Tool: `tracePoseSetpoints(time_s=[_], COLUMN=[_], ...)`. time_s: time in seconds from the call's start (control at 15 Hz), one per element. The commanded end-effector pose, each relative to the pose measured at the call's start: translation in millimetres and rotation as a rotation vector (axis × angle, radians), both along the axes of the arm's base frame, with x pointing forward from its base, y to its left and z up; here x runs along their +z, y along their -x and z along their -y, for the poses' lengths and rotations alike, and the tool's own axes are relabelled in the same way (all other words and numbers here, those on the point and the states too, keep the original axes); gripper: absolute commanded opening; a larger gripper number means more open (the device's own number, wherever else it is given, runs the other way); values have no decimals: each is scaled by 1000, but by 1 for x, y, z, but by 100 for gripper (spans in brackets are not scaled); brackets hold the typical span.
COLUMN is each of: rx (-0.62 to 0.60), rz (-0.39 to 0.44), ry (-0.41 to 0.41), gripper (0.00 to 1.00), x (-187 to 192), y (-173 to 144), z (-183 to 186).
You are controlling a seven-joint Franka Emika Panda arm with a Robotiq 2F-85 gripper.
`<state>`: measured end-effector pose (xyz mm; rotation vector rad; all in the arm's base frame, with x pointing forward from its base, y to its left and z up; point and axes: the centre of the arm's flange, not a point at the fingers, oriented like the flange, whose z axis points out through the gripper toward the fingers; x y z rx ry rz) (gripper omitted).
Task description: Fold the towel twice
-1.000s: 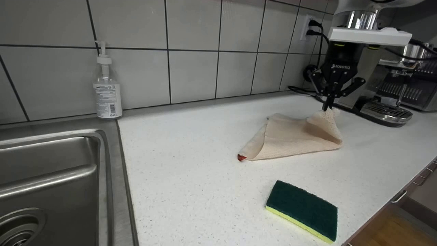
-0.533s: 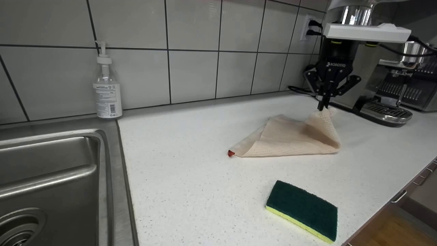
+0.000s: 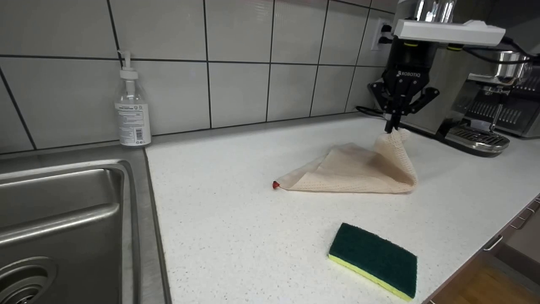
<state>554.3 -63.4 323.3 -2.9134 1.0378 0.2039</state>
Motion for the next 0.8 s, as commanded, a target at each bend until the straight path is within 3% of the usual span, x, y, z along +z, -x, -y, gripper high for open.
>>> tracePoseSetpoints(time_s=[0.0,0.73], rx=[49,128], rz=[24,54], ry=[5,-6], gripper=[1,1], x=[12,16], y=[4,-13], z=[-11,-35])
